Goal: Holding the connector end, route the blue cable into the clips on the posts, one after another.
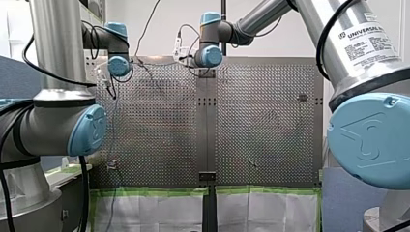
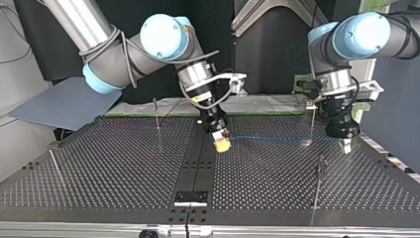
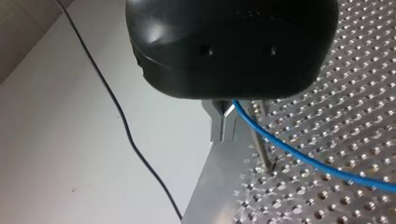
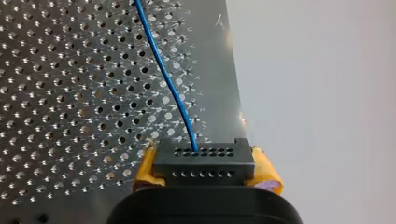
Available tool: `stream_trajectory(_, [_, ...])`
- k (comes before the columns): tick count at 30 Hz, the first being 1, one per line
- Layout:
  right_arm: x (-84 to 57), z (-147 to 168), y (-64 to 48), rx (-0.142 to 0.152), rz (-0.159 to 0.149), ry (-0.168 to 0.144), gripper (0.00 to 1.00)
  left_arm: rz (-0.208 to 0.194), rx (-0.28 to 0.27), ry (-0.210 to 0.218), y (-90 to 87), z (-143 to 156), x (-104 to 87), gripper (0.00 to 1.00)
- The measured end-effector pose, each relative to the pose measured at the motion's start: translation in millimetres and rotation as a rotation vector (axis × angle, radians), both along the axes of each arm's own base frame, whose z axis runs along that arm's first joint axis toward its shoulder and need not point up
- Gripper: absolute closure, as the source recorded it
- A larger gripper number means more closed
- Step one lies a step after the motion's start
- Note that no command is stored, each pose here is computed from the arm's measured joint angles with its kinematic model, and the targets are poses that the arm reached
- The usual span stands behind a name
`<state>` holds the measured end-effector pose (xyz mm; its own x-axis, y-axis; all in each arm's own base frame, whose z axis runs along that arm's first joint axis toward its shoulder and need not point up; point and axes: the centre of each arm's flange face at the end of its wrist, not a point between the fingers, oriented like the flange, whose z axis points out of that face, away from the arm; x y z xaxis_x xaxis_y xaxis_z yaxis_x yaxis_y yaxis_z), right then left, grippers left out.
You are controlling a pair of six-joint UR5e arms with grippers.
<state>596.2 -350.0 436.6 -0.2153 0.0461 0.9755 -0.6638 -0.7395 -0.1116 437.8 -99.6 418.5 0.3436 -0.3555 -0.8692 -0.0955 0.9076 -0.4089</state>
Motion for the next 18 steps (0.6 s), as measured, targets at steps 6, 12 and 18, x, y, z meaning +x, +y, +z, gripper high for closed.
stream_trajectory(6, [2.1,5.6,0.3,-0.008,0.002,-0.009,1.0,0.0,0.004,-0.004,8.0,1.8,3.4,1.0])
stream_trajectory(12, [1.4,6.7,-1.8,-0.009,0.0,-0.01,1.0,-0.02,0.001,-0.003,15.7,0.2,9.4,1.0])
stream_trajectory(18, [0.6,6.1,-3.8,-0.009,-0.004,-0.01,1.0,-0.03,0.006,-0.015,24.3,7.0,20.4,1.0])
